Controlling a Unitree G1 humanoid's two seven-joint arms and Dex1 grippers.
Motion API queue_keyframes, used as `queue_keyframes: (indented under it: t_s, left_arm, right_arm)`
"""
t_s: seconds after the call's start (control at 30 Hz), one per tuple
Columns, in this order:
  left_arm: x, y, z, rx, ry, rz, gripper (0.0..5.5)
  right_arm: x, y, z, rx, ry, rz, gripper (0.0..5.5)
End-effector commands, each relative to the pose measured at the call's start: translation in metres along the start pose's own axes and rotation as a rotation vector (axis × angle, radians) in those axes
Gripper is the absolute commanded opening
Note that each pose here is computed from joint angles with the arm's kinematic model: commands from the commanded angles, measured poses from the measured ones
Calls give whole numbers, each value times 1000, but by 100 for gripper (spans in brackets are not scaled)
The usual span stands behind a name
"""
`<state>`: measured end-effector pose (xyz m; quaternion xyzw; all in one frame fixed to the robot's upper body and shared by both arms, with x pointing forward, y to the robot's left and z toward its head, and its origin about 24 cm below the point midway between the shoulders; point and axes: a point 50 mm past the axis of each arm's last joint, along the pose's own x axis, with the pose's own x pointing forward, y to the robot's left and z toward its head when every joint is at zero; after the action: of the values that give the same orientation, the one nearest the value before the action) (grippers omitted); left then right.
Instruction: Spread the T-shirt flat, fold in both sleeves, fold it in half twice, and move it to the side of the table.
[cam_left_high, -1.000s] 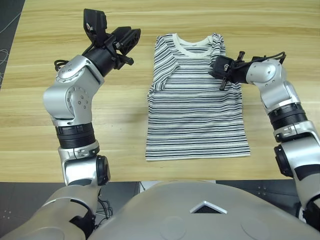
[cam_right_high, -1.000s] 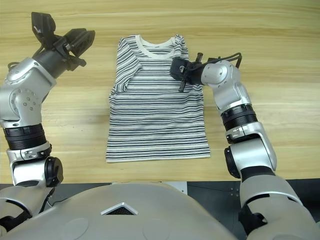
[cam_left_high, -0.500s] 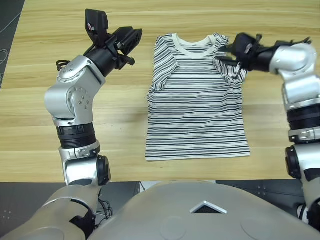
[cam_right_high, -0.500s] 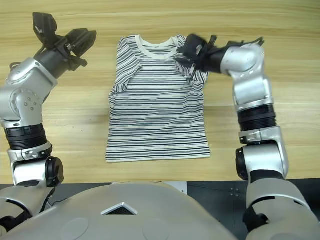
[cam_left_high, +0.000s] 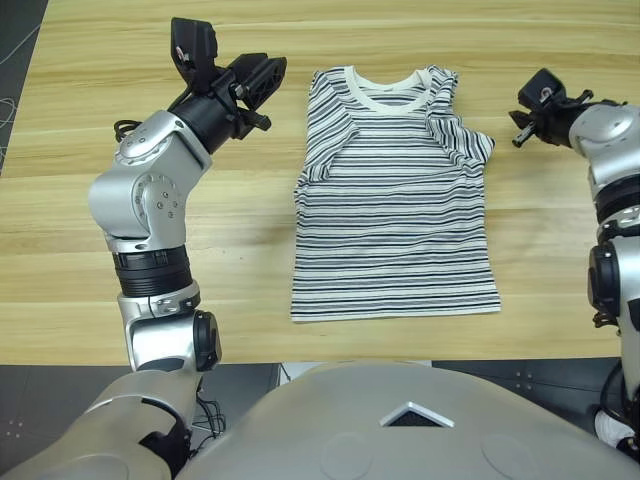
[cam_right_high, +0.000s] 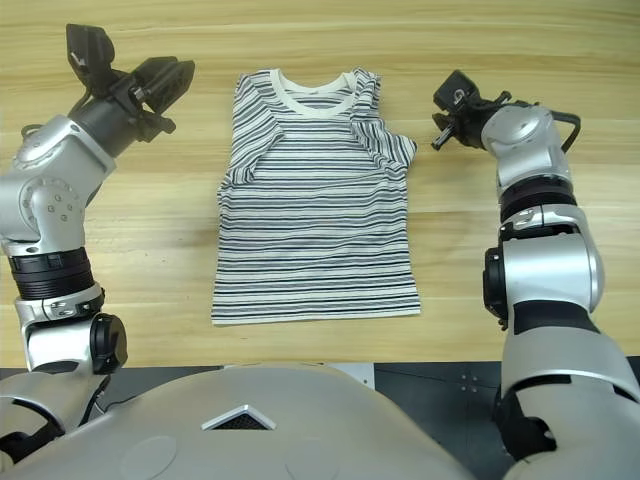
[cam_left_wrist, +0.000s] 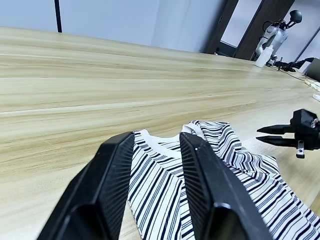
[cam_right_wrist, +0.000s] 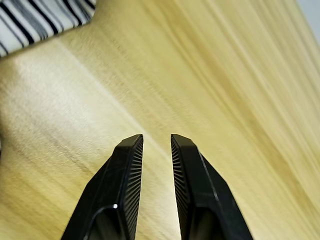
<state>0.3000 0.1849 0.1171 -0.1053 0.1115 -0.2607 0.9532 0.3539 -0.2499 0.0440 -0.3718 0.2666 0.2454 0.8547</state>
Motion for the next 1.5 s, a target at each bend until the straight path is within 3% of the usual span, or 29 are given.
queue_keyframes:
  t_s: [0.03,0.57,1.1,1.5]
  left_arm:
    - [-2,1,0,6,20,6,170]
    - [-1,0,-2,-1,17,10,170]
    - [-1,1,-4,-9,17,13,170]
    - [1,-1,-2,-6,10,2,170]
  right_arm:
    - [8,20,3,-61,-15,108,101]
    - [-3,42,42,-177,-290,243,101]
    - [-13,99,48,-205,-334,439,101]
    - [-70,73,79,-189,-514,494,101]
